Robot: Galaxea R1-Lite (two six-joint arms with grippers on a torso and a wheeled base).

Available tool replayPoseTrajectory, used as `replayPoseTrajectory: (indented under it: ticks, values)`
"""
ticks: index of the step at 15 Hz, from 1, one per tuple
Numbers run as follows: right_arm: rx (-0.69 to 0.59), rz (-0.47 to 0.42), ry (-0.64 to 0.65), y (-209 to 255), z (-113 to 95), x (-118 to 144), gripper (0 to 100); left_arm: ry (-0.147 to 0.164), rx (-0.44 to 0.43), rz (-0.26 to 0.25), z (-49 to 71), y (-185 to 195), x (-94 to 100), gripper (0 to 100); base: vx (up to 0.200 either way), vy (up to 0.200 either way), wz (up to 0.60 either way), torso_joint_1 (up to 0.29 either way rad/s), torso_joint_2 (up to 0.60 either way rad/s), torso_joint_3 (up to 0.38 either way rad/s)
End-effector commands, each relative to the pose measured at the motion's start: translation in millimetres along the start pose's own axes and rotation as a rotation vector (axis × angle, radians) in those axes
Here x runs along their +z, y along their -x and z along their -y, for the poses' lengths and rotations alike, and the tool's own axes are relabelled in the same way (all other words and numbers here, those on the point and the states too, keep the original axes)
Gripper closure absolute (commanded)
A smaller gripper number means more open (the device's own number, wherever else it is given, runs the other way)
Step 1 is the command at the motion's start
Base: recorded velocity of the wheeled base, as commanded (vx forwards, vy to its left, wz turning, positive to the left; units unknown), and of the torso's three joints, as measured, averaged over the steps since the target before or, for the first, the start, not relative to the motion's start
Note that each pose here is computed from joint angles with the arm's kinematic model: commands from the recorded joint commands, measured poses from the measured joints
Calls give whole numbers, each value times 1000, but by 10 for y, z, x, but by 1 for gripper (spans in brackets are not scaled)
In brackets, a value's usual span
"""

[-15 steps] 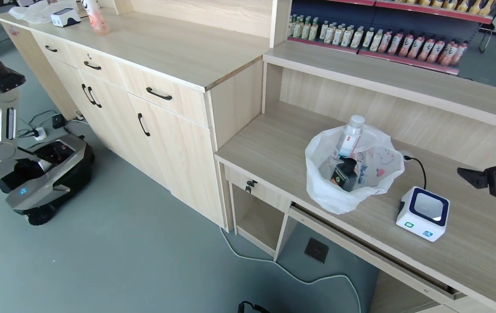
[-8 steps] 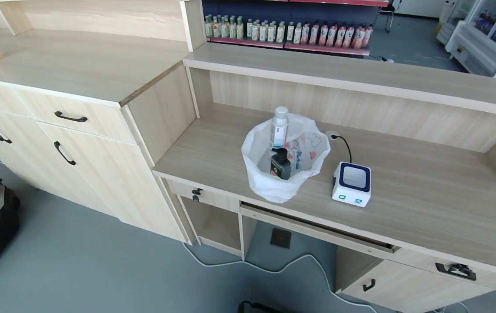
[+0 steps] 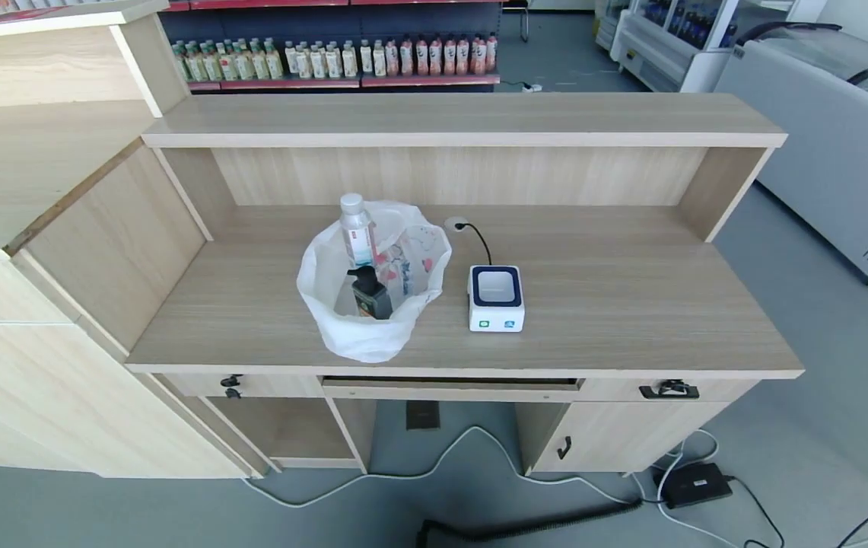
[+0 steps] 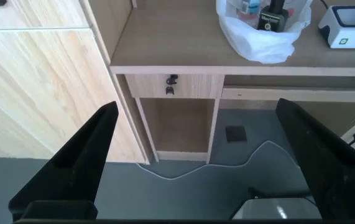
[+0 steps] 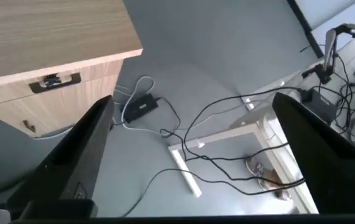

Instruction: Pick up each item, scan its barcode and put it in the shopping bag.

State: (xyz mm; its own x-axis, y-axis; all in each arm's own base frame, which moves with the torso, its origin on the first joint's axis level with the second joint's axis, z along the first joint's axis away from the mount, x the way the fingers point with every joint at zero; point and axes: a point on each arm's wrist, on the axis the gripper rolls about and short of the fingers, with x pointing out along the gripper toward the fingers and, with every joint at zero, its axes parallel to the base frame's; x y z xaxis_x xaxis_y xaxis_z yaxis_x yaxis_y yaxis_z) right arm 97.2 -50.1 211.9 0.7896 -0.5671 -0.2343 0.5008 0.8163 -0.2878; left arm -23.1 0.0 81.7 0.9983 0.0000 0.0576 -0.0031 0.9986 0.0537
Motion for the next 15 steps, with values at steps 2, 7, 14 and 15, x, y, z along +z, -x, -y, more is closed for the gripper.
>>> replayPoseTrajectory:
  ticks: [2, 7, 14, 15]
  values:
    - [98, 121, -186, 439, -81, -417, 0, 0, 0, 1, 0, 0, 0, 0, 0, 0, 0, 0, 0, 0]
    - [267, 259, -221, 726, -230, -1207, 0, 0, 0, 1, 0, 0, 0, 0, 0, 0, 0, 0, 0, 0]
    - [456, 266, -226, 873, -224, -1536, 0, 0, 0, 1, 0, 0, 0, 0, 0, 0, 0, 0, 0, 0]
    - [458, 260, -231, 872, -225, -1540, 0, 0, 0, 1, 0, 0, 0, 0, 0, 0, 0, 0, 0, 0]
